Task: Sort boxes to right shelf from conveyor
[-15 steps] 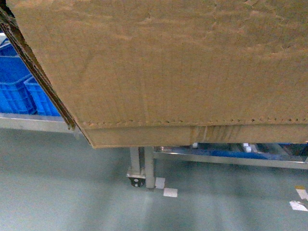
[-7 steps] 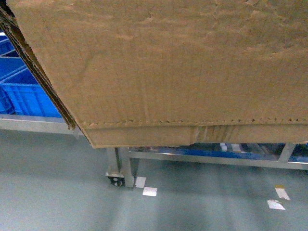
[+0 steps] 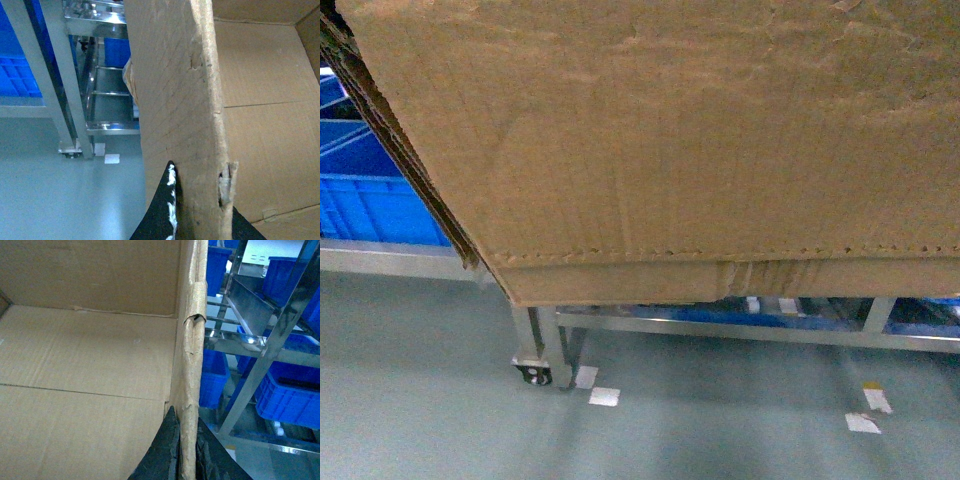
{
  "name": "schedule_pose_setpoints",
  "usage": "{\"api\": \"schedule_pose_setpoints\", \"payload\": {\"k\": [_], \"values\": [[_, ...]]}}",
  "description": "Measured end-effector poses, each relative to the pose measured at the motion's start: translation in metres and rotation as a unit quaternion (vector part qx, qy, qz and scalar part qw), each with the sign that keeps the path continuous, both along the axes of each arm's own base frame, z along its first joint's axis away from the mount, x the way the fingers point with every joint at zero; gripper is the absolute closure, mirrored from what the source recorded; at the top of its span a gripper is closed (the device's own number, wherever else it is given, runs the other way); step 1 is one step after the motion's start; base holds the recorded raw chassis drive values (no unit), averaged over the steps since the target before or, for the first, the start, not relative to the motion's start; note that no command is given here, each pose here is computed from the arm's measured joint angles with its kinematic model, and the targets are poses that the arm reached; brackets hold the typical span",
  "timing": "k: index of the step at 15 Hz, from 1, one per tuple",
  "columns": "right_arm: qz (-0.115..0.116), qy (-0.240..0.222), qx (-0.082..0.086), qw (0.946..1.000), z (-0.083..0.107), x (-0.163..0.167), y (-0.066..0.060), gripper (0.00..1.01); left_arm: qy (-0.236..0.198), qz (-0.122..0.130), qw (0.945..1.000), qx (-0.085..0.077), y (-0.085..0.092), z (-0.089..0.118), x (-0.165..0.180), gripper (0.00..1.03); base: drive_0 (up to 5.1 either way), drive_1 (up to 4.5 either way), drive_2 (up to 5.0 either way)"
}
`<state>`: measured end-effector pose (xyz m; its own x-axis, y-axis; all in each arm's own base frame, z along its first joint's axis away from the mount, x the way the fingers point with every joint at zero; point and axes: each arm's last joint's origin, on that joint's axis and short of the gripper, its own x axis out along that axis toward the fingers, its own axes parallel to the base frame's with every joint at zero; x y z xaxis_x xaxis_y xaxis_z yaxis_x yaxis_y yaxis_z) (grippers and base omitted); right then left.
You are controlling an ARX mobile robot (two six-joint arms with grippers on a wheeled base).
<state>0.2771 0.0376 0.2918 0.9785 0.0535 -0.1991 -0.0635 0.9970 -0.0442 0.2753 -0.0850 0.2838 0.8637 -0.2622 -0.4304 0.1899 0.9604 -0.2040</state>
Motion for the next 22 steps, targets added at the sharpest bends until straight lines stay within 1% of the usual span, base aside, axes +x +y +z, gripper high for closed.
{"api": "schedule_pose_setpoints", "payload": {"k": [1, 2, 12, 22], "values": [[0.0, 0.002, 0.0, 1.0, -0.0003, -0.0001, 0.0, 0.98, 0.002, 0.0, 1.0, 0.0, 0.0001, -0.0003, -0.0002, 0.99, 0.0, 0.0, 0.0], [0.0, -0.005, 0.001, 1.0, 0.0018, -0.0009, -0.0001, 0.98, -0.004, 0.0, 1.0, -0.001, 0.0001, 0.0013, -0.0003, 0.99, -0.1, 4.16, -4.4], [0.0, -0.003, 0.0, 1.0, 0.0008, -0.0002, 0.0, 0.98, -0.002, 0.0, 1.0, -0.001, 0.0002, 0.0009, -0.0004, 0.99, 0.1, 4.33, -4.1], [0.0, 0.002, 0.0, 1.0, -0.0014, 0.0011, 0.0002, 0.98, 0.002, 0.001, 1.0, 0.0, 0.0003, -0.0008, 0.0006, 0.99, 0.0, 0.0, 0.0]]}}
